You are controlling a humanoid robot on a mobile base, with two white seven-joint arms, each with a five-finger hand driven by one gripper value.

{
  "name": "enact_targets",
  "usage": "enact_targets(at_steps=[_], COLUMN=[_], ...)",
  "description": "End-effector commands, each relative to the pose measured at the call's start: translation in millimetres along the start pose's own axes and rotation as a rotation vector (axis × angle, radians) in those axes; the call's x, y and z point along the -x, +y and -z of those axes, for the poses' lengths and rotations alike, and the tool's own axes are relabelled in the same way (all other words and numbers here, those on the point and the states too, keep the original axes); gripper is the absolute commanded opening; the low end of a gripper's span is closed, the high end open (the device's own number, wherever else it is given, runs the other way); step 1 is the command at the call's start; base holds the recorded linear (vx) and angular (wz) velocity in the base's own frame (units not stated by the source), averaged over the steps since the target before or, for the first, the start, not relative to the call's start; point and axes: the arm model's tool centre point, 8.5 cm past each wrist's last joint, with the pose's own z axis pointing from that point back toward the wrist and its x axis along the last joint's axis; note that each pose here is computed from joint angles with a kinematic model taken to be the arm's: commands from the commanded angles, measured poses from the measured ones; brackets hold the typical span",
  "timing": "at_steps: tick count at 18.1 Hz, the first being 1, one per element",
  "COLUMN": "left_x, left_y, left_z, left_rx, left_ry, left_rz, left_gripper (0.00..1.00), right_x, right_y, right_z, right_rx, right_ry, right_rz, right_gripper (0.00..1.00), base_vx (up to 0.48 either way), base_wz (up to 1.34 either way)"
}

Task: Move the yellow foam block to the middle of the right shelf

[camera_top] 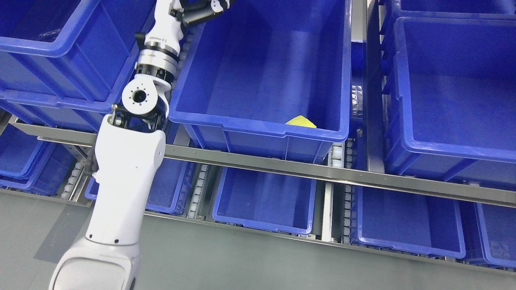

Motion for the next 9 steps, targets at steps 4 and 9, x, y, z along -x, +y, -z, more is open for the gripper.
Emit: enact_targets(at_steps=[4, 9], left_x=[-14.3, -34.8], left_y=[-52.6, -23.5], left_z=[-52.3, -46.6], left_rx=[0.133, 0.09], left_ry=[-0.072, -0.121], left_rz=[-0.126, -0.127], left_gripper=[1.0, 0.97], right_x=[-5.0, -5.2], right_y=[-11.4, -11.5], right_z=[0.5, 0.5], right_rx=[0.019, 0.021], right_ry=[-0.015, -0.016], right_rz=[-0.008, -0.008], right_gripper=[1.0, 1.0], base_vx=[0.0, 0.0], base_wz=[0.0, 0.0])
